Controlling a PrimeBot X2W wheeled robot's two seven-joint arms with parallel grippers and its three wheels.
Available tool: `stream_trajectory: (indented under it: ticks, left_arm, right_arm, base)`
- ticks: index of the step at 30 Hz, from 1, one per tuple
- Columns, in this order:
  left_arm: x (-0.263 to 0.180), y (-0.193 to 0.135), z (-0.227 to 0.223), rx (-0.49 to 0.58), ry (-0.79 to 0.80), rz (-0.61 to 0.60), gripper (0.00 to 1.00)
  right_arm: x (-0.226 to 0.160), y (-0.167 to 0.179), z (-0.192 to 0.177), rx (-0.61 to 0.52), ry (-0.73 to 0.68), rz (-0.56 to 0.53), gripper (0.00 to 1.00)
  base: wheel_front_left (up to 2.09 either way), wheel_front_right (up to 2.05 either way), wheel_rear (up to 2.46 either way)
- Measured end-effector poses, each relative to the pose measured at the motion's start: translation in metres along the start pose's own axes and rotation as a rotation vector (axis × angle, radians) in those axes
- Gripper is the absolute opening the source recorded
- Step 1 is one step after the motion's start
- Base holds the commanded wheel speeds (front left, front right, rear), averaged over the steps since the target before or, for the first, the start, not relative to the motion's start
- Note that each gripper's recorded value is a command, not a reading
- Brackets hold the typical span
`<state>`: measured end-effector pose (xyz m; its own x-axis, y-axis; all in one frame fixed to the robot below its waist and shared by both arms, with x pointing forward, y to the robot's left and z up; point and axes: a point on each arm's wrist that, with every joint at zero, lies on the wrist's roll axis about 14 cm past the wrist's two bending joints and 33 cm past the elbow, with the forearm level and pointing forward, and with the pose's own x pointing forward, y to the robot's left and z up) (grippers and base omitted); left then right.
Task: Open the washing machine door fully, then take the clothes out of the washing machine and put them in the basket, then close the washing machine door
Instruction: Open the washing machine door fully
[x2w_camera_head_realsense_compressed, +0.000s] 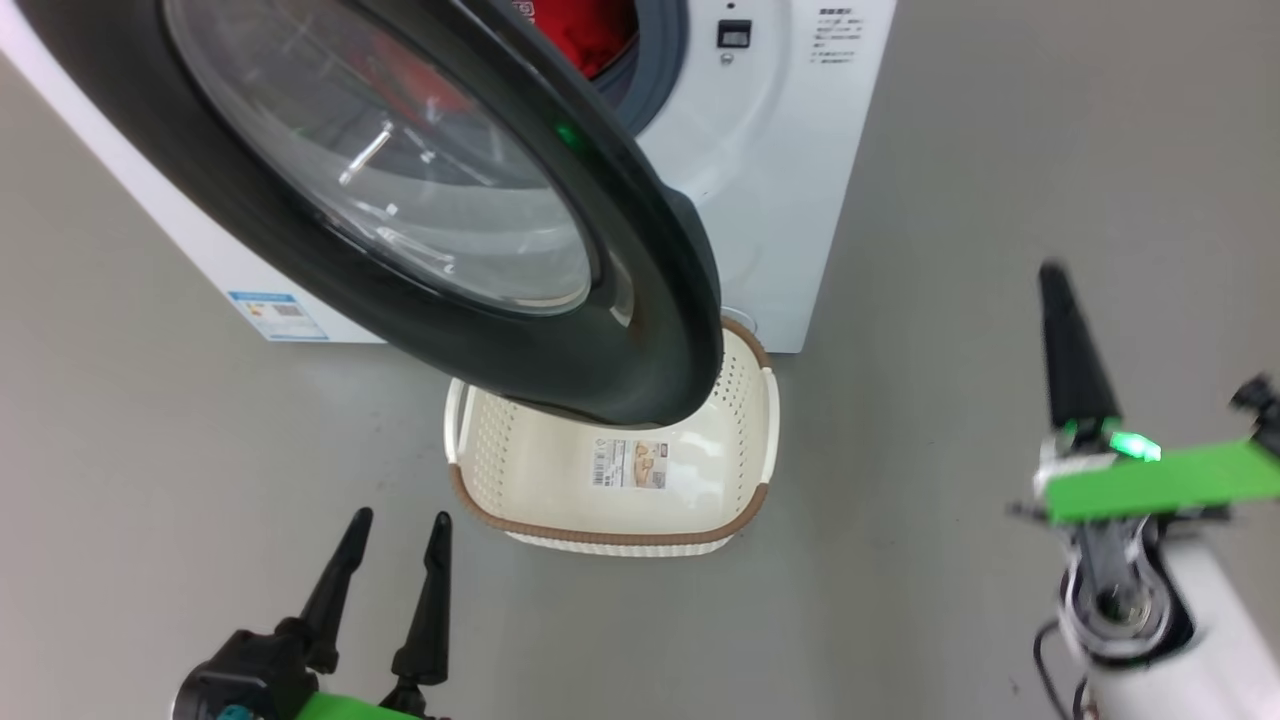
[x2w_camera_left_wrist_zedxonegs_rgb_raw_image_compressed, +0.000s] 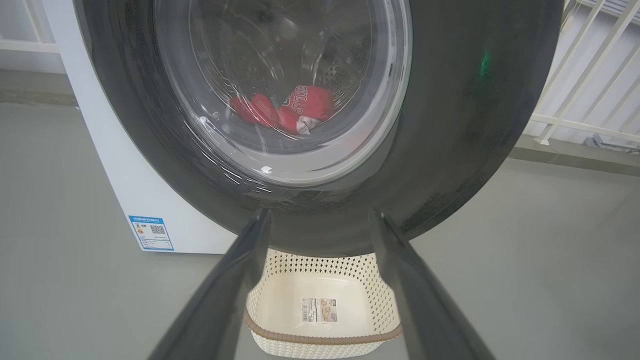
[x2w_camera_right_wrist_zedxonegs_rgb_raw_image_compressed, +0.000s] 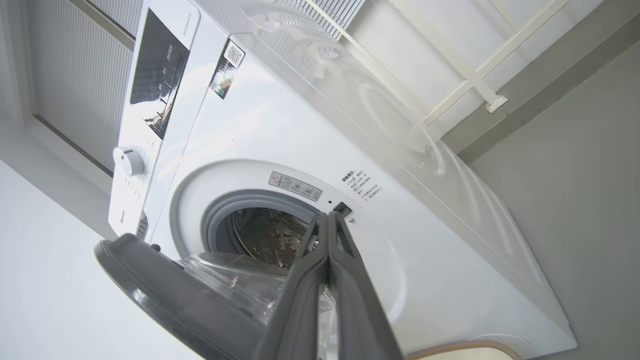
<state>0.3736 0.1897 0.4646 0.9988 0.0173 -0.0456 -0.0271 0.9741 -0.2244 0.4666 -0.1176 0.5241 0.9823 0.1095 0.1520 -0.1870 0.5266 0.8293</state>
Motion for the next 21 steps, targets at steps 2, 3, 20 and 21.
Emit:
stream_trajectory:
  ticks: [2, 3, 20, 21]
  left_arm:
    - [-0.001, 0.0, -0.001, -0.004, 0.003, 0.002, 1.0]
    - [-0.002, 0.001, -0.001, -0.005, 0.004, 0.004, 1.0]
    - [-0.006, 0.012, -0.011, -0.032, 0.038, 0.05, 1.0]
    - [-0.007, 0.013, -0.011, -0.031, 0.04, 0.053, 1.0]
  right_arm:
    - [0.016, 0.013, 0.006, 0.11, -0.019, 0.033, 0.0]
    - [0.024, 0.019, 0.008, 0.164, -0.018, 0.048, 0.0]
    - [0.066, 0.086, -0.092, 0.61, 0.767, 0.239, 0.0]
    - [0.063, 0.087, -0.099, 0.617, 0.82, 0.243, 0.0]
  base:
    - [0.0, 0.0, 0.0]
    - [0.0, 0.0, 0.0]
    - [0.0, 0.0, 0.0]
    - [0.0, 0.0, 0.0]
